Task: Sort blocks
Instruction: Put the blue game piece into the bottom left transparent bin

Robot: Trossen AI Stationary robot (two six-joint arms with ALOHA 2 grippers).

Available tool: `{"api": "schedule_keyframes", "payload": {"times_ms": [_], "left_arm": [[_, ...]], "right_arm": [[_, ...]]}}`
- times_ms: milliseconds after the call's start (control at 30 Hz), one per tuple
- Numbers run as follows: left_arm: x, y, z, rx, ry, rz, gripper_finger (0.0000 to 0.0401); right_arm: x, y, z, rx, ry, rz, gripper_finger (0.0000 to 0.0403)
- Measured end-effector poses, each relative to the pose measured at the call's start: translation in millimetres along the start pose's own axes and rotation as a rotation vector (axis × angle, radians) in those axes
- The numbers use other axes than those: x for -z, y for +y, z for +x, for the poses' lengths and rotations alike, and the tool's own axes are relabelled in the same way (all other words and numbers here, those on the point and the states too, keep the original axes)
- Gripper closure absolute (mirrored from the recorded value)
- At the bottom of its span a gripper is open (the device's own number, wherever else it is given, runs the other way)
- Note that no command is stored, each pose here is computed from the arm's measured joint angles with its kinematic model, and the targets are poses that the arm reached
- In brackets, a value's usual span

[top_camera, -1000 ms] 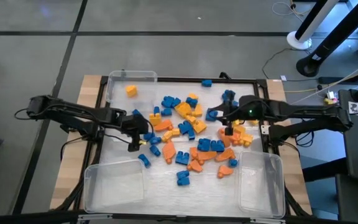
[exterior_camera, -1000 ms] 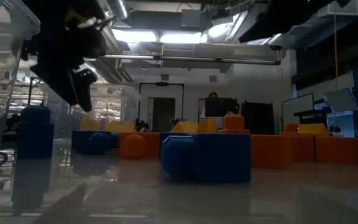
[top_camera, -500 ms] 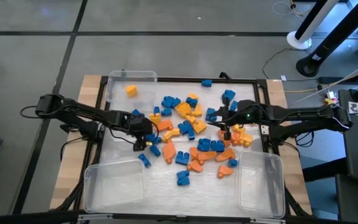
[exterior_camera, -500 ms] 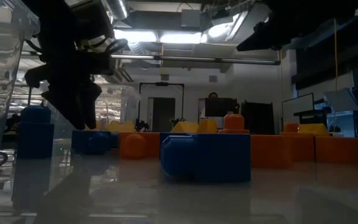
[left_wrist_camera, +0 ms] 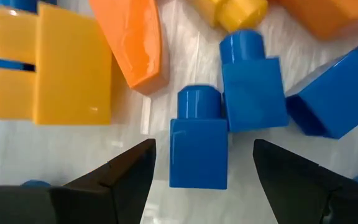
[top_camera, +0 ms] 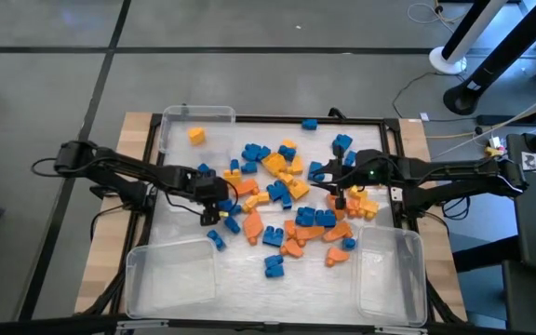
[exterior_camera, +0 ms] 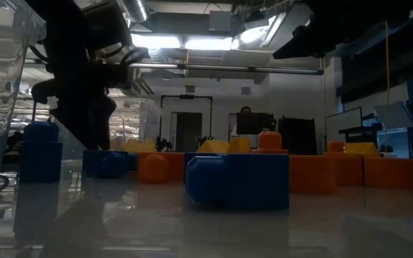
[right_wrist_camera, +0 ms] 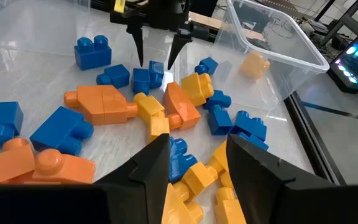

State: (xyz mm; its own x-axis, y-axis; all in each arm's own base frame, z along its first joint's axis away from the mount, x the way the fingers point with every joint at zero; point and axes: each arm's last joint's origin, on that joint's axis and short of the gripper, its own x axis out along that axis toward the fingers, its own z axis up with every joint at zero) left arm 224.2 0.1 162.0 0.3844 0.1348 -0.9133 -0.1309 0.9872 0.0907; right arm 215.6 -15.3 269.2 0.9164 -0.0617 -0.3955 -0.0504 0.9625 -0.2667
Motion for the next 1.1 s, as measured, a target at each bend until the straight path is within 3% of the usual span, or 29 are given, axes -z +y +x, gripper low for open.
{"api": "schedule_keyframes", "payload": {"times_ms": [267,633,733,1000,1100], "left_arm": [[4,-3,22,-0.009,0.101,0.012,0.0141],[1,-4,26,-0.004,0.082,0.047,0.0145],[1,-4,26,0.000,0.078,0.051,0.0170],[1,-4,25,0.000,0.073,0.043,0.0284],[3,-3,21,-0.015,0.083,0.043,0.0285]], "right_arm": [[0,0,0,0.000,0.001,-0.025,0.0243],[0,0,0,0.010,0.005,-0.026,0.0243],[0,0,0,0.011,0.005,-0.026,0.0243],[1,0,0,0.009,0.015,-0.026,0.0243],[2,0,0,0.008,0.021,-0.026,0.0243]]}}
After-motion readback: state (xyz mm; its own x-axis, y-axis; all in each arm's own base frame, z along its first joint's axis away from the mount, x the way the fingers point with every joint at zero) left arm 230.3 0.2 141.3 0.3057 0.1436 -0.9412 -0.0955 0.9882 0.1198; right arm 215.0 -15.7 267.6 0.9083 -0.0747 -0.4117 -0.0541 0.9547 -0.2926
